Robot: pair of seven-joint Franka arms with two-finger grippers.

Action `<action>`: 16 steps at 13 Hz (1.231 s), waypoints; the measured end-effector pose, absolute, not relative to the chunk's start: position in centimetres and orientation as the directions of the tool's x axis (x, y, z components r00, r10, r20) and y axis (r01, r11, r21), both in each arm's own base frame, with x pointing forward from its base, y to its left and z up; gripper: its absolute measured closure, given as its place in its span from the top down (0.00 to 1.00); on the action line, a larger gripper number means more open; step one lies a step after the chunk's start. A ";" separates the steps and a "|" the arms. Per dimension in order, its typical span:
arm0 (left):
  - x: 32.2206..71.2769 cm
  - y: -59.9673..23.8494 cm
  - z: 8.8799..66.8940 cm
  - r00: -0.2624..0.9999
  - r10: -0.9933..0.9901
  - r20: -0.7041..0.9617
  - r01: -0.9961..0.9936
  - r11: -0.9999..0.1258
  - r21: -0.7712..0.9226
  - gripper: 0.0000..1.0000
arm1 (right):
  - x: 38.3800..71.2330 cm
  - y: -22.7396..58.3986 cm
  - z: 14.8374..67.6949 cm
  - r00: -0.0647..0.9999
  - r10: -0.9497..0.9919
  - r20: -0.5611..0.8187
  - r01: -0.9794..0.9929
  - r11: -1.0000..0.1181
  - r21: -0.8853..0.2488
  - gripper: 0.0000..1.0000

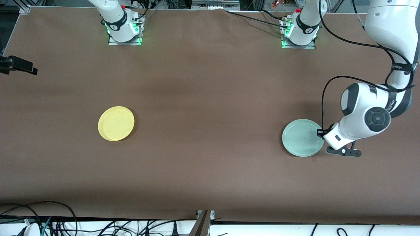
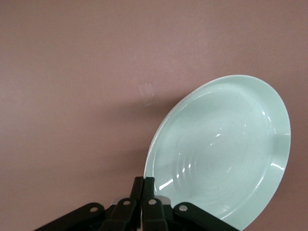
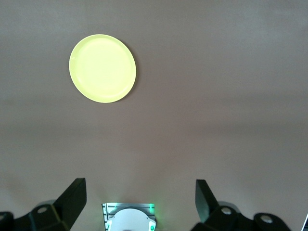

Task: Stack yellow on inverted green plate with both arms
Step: 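Lift the green plate with the left gripper and tilt it over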

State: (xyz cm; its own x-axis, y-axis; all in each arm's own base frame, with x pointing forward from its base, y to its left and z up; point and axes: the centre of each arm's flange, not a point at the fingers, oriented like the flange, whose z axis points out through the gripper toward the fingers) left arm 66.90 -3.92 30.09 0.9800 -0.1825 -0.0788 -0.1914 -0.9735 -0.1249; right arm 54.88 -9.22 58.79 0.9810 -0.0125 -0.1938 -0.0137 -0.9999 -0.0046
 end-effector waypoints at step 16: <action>61.8 -36.6 34.3 0.899 -0.437 -0.031 -0.379 -0.739 -0.558 0.03 | 54.9 -9.1 58.8 0.981 -0.010 -0.194 -0.011 -1.000 -0.005 1.00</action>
State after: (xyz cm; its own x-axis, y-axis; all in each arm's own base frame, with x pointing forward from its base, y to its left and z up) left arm 61.78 -36.56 34.29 0.8988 -0.4372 -0.0309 -0.3786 -0.7388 -0.5576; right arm 54.90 -9.08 58.79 0.9810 -0.0097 -0.1937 -0.0109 -0.9999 -0.0047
